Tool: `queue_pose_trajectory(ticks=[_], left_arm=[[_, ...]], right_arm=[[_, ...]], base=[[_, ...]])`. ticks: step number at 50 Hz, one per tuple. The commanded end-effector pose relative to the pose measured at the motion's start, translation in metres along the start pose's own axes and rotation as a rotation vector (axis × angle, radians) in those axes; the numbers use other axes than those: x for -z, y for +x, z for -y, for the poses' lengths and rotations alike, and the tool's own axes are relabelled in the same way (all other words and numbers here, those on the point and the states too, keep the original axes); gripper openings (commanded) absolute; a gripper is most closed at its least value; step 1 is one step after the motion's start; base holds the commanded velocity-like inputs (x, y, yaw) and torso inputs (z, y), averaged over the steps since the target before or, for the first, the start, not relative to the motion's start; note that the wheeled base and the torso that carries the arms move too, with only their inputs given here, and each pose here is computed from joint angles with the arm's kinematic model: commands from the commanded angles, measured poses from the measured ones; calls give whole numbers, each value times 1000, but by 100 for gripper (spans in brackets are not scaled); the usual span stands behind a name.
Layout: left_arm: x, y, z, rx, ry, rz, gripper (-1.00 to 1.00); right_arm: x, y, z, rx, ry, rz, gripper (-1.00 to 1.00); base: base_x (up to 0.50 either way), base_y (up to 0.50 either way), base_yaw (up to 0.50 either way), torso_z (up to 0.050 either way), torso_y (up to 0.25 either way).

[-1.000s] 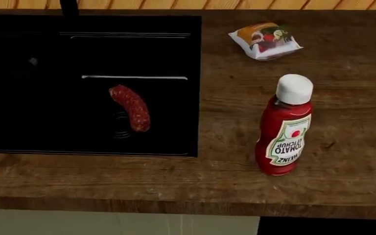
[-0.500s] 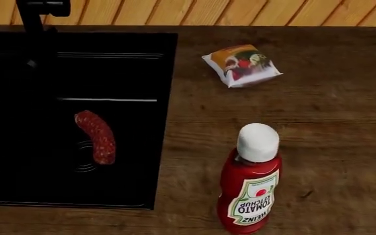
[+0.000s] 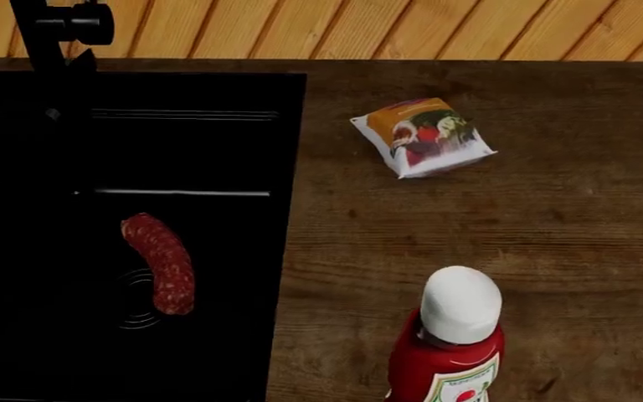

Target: Pick the ketchup from the counter and place it in the sink

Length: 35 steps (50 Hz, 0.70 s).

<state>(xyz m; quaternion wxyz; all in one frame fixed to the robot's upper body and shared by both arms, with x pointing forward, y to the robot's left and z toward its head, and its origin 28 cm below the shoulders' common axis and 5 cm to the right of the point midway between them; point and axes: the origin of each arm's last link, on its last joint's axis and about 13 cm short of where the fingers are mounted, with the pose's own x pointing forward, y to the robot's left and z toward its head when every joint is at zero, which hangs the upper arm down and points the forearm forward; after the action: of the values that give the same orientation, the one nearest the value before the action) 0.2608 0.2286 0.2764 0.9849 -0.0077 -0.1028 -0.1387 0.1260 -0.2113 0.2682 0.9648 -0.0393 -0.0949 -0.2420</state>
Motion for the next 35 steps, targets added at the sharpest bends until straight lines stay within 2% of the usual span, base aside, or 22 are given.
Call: queue_pose_trajectory(ticks=[1,5,14,20,25,27,29,35], left_arm=[[1,-1,1,7,1,-4,100],[2,-1,1,18,-11,-9,100],[5,-3,2,29,16,-30,100],[2,-3,9,73,21,-29,100],[-6,1,24,144,-3,-76,100],[-9,2,31,168,15,-78,100],[-14,4,44,240,18,-86,100],[-20,2,71,393,26,-101,100]], right_arm=[[-2,-1,-1,-4,27,-2,100],[-1,-1,0,-3,20,-8,100],[2,2,-1,-9,10,-15,100],[2,1,-3,-11,9,-19,100],[4,2,-2,-11,10,-24,100],[5,3,-2,-12,12,-25,100],[7,3,-2,-18,22,-29,100],[9,4,-3,-22,31,-35,100]], base=[[137,-160,0,0,0],[119,-120,0,0,0],[0,0,0,0,0],[0,0,0,0,0],[0,0,0,0,0],[0,0,0,0,0],[0,0,0,0,0],[0,0,0,0,0]])
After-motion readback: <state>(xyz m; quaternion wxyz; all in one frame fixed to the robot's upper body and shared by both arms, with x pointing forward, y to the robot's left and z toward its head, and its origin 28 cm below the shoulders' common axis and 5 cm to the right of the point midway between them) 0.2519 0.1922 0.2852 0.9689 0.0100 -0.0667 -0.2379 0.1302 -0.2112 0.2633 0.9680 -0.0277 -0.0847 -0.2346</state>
